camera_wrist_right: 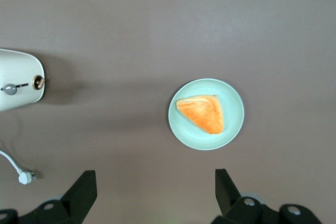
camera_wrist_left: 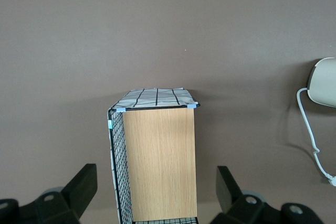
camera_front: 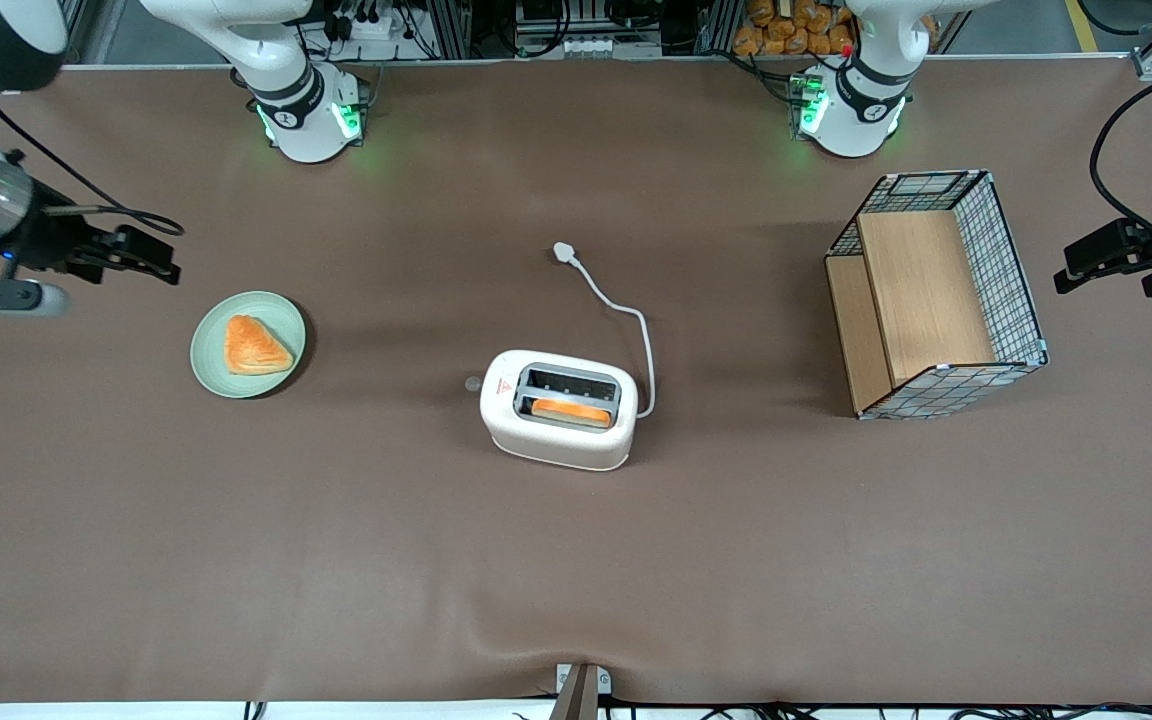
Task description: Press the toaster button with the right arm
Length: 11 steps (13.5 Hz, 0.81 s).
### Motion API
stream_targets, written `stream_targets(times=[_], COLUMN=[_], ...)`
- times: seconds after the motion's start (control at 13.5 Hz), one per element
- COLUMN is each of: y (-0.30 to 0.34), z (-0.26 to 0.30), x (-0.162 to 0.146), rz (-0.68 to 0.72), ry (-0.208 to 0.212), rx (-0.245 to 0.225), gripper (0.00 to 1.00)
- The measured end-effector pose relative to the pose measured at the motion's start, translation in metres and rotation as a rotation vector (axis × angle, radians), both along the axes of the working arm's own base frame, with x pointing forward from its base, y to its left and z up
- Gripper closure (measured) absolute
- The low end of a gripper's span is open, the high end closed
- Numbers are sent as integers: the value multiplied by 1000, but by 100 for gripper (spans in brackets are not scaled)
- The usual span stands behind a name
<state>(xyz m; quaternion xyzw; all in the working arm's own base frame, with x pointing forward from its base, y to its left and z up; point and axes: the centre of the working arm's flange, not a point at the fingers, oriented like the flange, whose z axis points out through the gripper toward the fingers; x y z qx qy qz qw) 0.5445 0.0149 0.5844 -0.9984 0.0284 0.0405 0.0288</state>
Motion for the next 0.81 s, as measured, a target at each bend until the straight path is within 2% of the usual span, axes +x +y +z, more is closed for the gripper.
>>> stream_targets(times=[0.37,0.59,0.81], y=[-15,-16,-16], z=[14,16,18], x=[4,4,9], rz=[-17,-15,-16], ry=[-29,-6,-9], rx=[1,-2,-3], gripper=[0,0,0])
